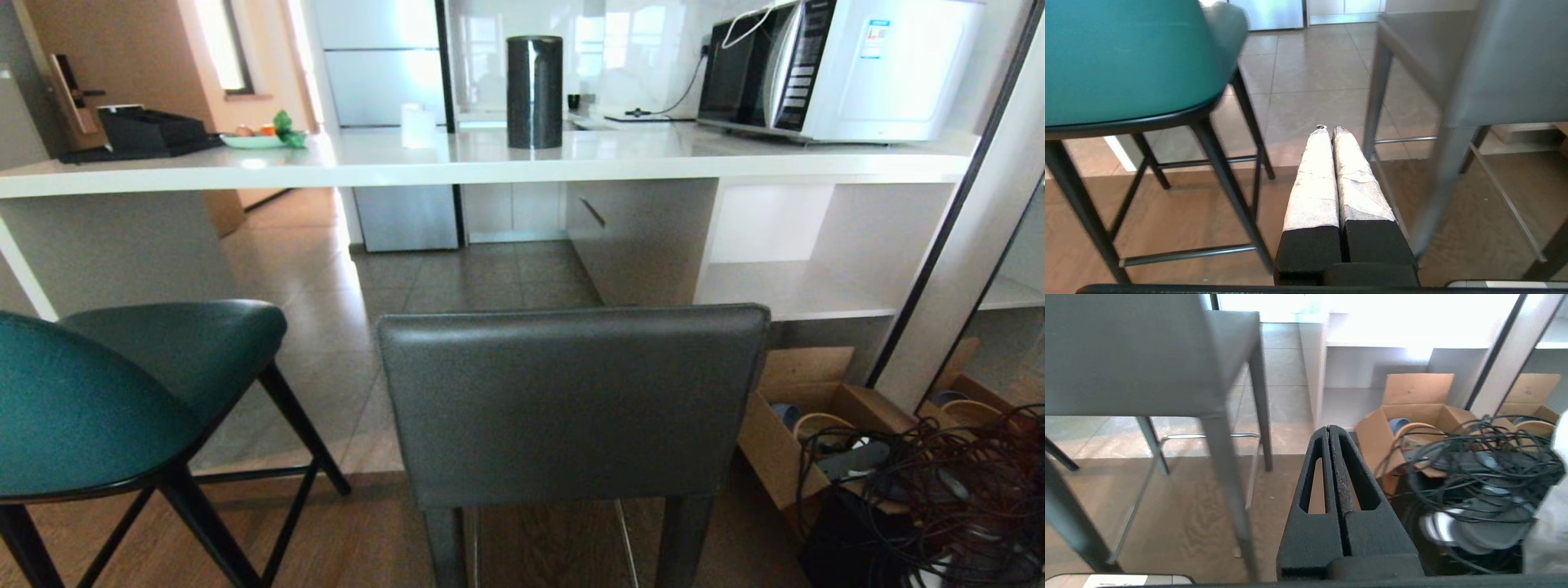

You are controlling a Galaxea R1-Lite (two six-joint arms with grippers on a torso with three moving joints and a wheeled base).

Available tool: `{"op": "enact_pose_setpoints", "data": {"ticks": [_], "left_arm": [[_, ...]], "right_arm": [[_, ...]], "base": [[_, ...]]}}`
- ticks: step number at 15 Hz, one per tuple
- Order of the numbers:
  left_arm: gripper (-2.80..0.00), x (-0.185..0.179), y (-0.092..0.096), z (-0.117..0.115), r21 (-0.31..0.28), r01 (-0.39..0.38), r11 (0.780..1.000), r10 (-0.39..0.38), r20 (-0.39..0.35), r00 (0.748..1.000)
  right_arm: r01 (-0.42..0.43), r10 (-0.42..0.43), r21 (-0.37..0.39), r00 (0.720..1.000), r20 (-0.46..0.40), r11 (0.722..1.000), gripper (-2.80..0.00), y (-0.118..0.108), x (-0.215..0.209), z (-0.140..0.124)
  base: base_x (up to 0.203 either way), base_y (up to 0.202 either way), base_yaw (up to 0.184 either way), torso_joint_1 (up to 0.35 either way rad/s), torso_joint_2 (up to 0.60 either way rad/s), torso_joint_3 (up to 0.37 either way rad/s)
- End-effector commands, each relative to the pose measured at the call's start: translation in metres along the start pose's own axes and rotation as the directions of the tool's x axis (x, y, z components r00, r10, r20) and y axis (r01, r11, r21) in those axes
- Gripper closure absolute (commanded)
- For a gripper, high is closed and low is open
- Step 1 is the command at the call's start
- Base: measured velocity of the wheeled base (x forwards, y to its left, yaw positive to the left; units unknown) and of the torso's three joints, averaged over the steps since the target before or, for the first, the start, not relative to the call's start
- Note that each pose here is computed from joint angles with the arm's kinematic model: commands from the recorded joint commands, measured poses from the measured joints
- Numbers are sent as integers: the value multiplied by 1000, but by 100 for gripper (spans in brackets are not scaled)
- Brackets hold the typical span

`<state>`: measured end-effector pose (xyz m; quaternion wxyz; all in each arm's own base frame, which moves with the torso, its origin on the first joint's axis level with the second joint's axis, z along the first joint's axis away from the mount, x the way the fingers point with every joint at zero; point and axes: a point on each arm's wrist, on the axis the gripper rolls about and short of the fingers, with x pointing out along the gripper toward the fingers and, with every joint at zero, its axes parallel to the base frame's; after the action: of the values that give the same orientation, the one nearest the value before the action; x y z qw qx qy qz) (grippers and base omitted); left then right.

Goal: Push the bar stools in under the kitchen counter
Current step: Push the blue chair back under the dining table

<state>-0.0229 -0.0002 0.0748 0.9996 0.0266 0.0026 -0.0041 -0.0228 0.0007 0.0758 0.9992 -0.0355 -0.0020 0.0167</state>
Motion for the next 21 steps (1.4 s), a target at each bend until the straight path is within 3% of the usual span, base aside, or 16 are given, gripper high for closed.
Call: {"op": "enact_pose_setpoints", "data": {"ticks": [1, 21], "left_arm": [[0, 0, 0, 0, 0, 0, 1000, 0, -2, 1000], [0, 0, 0, 0, 0, 0, 1000, 0, -2, 1000]], "right_arm": [[-1, 1, -1, 1000, -4, 1000, 0, 0, 0, -1], [1, -1, 4, 1000, -3, 1000, 0, 0, 0, -1]], "base": [[0, 197, -1, -1, 2, 1], [0, 198, -1, 1, 1, 2]]}}
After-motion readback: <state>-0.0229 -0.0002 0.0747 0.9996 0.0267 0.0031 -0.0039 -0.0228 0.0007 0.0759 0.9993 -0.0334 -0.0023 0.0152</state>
